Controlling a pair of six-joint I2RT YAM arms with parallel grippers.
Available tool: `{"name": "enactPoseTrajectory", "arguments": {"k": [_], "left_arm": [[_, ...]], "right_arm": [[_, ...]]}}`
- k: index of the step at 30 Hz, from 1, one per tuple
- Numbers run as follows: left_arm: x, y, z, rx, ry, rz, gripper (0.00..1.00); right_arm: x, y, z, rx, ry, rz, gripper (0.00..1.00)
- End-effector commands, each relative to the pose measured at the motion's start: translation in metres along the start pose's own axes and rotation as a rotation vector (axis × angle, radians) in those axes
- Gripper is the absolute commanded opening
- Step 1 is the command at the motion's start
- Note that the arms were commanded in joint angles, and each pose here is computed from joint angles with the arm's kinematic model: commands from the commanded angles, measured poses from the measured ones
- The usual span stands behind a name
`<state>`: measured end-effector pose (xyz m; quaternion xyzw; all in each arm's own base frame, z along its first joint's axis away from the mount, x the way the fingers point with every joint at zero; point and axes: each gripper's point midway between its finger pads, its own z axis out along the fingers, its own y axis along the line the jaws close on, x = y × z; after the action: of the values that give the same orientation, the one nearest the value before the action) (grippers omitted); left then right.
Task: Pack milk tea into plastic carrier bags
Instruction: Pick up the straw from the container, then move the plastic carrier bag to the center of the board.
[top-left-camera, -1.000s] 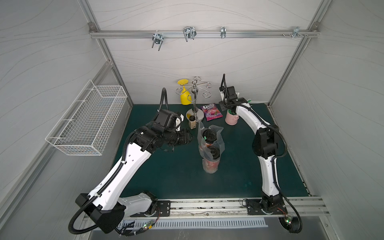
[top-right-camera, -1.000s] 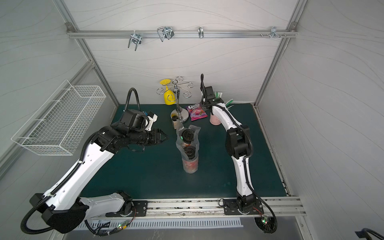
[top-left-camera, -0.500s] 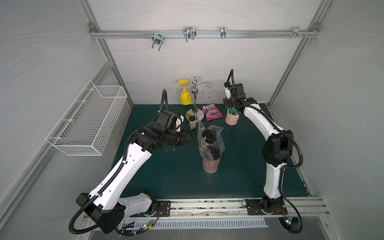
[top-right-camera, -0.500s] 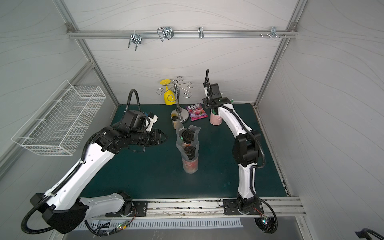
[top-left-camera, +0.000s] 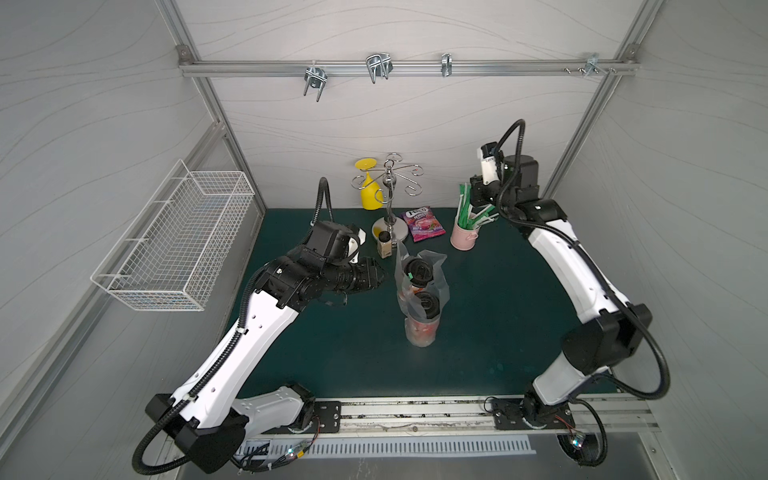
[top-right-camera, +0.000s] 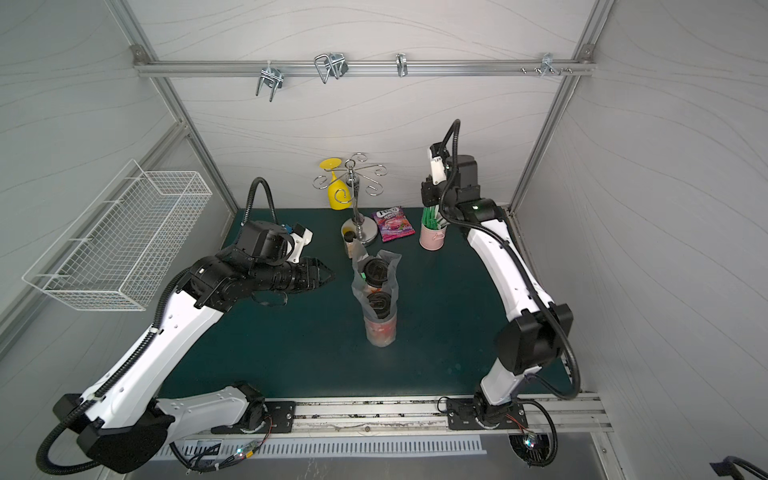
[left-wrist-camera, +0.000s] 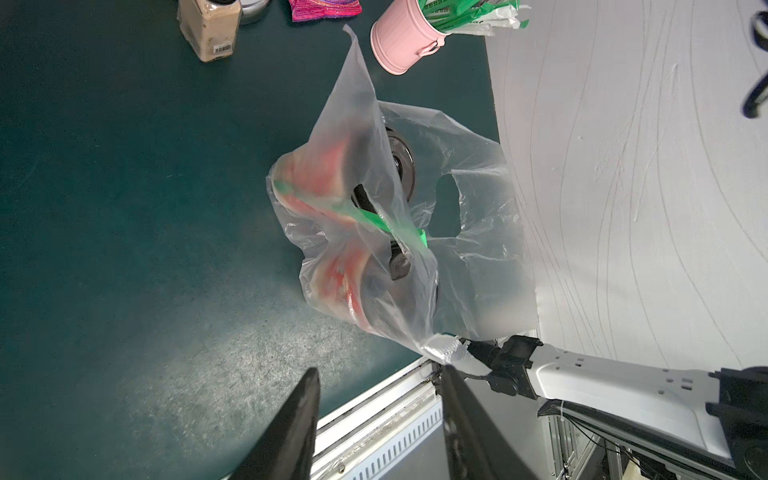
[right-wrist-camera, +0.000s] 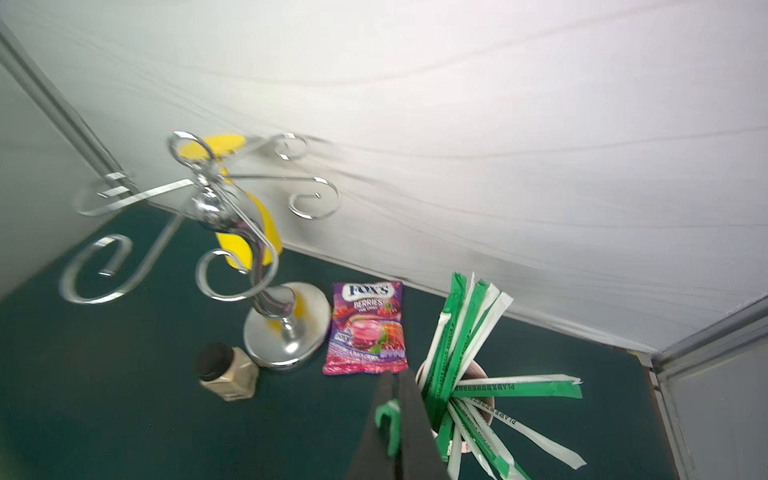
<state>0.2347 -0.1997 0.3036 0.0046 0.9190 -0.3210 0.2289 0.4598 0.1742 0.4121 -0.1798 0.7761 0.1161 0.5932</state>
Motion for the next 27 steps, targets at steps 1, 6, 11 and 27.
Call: {"name": "enactPoseTrajectory", "arguments": {"k": [1,6,11,27], "left_arm": [[0.006,-0.007,-0.003,0.025,0.008,0.005,0.48],[0.011,-0.012,0.003,0.031,0.023,0.007,0.46],[0.018,-0.03,0.009,0.029,0.036,0.051,0.49],[0.022,-0.036,0.036,0.022,0.059,0.051,0.5]], "right_arm": [[-0.045,0.025,-0.053,-0.14,-0.159,0.027,0.0],[-0.068,0.052,-0.122,-0.285,-0.226,0.107,0.0],[-0.06,0.094,-0.181,-0.478,-0.195,0.192,0.0],[0.03,0.178,-0.209,-0.595,0.101,0.167,0.0]]}}
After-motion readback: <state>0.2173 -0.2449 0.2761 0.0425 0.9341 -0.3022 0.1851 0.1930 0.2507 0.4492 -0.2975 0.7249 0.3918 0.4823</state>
